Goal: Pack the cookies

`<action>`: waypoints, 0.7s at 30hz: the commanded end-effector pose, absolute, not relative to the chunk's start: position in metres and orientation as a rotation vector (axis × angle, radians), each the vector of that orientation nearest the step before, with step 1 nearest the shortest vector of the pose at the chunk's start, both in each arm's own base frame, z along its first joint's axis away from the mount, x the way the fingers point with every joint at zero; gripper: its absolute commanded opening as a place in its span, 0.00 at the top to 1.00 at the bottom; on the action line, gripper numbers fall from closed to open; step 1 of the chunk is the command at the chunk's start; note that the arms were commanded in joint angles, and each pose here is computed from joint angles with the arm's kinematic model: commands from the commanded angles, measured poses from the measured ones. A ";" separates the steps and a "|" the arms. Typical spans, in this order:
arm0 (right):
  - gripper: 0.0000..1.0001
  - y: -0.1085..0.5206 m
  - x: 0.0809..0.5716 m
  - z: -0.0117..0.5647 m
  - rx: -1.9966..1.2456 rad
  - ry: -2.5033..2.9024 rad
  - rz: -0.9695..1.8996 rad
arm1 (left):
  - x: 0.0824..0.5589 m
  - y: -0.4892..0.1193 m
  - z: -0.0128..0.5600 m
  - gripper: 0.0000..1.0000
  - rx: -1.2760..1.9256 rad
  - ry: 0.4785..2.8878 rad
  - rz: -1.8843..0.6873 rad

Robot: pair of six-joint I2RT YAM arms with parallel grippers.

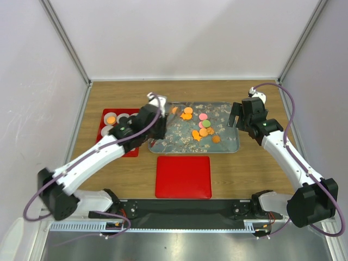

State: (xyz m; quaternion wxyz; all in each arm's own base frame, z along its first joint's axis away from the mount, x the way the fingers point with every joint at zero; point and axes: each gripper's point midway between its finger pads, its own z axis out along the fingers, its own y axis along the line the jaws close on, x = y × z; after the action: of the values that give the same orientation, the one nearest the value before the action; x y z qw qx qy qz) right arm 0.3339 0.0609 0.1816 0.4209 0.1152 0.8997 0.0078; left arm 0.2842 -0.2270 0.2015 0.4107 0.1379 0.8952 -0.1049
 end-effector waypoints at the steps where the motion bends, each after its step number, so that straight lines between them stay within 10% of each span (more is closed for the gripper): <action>1: 0.03 0.062 0.338 0.194 0.272 2.217 0.033 | 0.275 -0.185 0.227 0.59 0.252 2.195 -0.226; 21: 0.03 0.067 0.338 0.191 0.258 2.230 0.064 | 0.260 -0.034 0.174 0.57 -0.171 2.336 -0.025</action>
State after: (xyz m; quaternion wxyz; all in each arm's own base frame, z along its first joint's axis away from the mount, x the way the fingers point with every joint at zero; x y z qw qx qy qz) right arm 0.3335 0.0653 0.1812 0.4184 0.1105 0.9013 0.0189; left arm 0.2519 -0.0329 0.1776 0.3894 -0.0708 0.9183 0.0048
